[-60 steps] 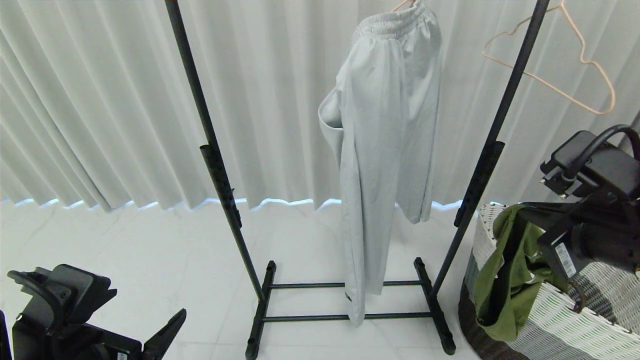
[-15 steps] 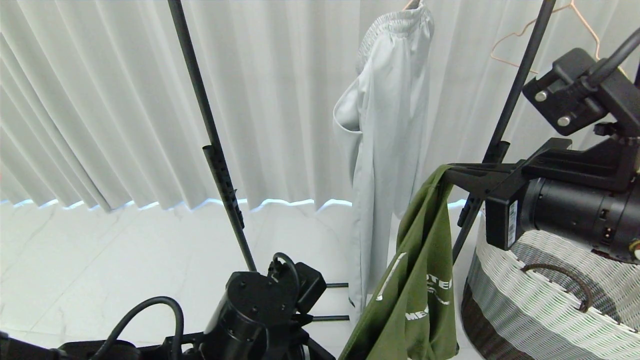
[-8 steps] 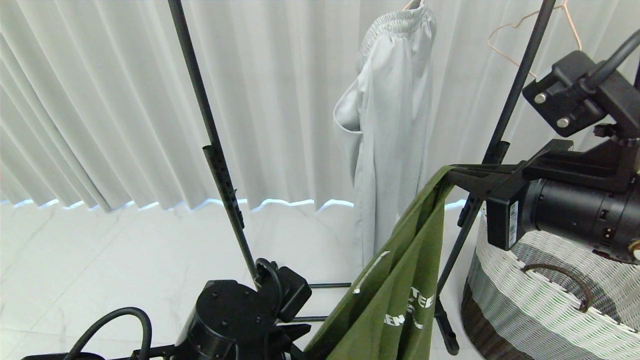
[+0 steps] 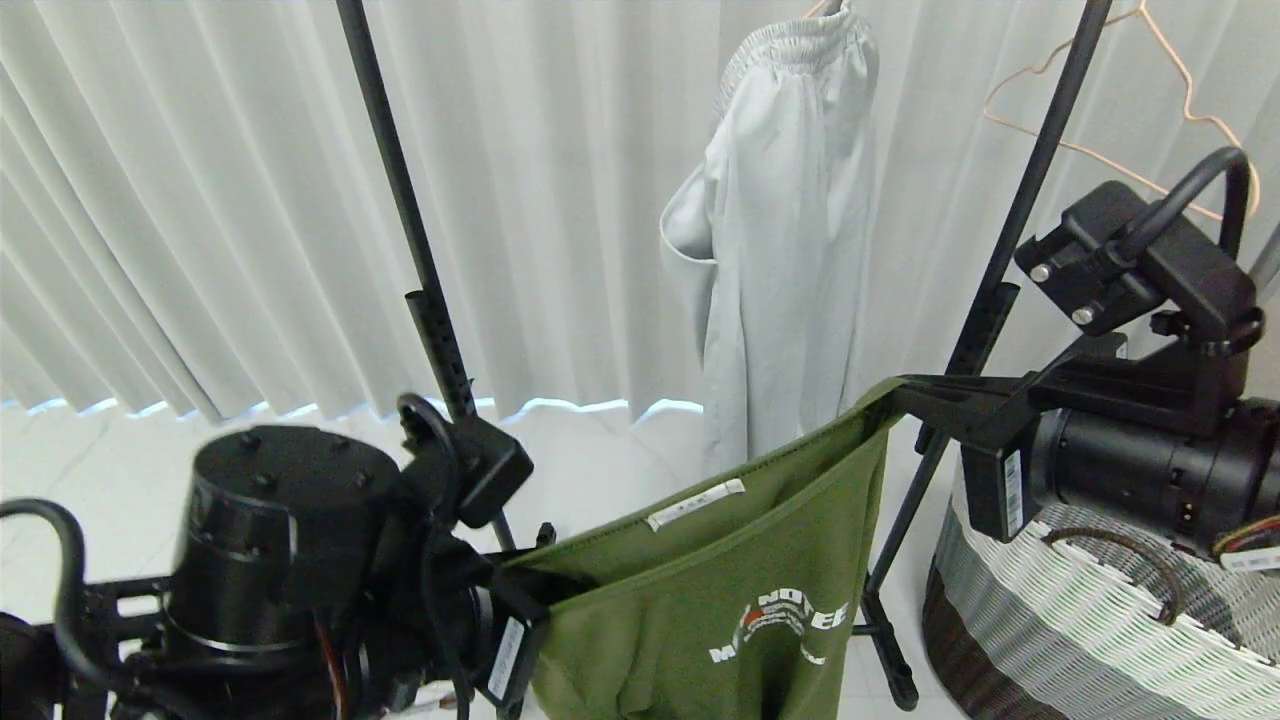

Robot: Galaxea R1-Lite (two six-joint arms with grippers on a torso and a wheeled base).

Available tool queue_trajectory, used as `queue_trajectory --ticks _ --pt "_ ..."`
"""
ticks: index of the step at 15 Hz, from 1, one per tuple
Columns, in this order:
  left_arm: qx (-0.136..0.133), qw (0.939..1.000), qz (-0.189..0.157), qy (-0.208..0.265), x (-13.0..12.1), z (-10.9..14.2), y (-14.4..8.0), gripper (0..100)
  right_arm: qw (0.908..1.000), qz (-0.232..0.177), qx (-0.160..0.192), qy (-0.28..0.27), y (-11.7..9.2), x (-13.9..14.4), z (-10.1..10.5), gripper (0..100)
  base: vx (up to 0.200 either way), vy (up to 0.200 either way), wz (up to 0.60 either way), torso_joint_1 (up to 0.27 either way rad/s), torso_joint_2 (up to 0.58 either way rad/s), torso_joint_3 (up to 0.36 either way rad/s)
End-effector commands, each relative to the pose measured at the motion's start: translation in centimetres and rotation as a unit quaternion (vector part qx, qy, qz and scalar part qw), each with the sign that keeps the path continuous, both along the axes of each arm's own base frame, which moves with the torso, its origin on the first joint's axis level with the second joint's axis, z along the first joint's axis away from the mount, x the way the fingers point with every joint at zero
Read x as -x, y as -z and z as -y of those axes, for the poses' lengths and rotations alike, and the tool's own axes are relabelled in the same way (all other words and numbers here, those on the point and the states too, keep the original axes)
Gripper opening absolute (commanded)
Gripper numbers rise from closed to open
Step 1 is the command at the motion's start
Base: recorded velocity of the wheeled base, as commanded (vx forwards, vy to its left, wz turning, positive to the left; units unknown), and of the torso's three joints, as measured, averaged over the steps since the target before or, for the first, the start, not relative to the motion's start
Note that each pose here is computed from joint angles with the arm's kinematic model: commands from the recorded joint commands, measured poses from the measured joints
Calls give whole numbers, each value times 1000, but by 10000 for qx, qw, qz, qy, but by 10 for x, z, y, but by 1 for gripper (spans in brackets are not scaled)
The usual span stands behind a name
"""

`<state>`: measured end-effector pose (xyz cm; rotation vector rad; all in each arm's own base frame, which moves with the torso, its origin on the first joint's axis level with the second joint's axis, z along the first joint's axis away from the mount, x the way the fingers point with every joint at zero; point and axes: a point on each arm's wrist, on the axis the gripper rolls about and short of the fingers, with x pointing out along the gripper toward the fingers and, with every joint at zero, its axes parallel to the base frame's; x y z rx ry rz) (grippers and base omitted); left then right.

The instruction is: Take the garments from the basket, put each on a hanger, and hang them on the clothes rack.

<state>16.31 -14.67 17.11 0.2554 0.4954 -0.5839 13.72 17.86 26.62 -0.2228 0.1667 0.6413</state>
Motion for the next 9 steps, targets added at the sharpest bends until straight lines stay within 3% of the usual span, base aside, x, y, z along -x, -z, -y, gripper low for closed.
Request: queue_trajectory --ticks 1,3,5,7,9 --pt "443 9947 692 -620 -28 -15 -103 0 9999 -88 -78 47 0 -6 -7 0 0 0 0 0 0 0" --pt "655 9912 954 -646 -35 -11 -149 0 9984 137 -352 417 -21 -19 4 0 0 0 0 0 0 0" --pt "788 9891 1101 -570 -35 -6 -172 0 9941 399 -622 791 -48 -31 18 0 0 0 0 0 0 0" --pt "811 9893 1113 -486 -32 -3 -174 0 9913 538 -753 939 -71 -32 27 0 0 0 0 0 0 0" --pt "811 9907 1047 -309 -21 7 -170 0 9917 529 -724 923 -77 -24 33 0 0 0 0 0 0 0"
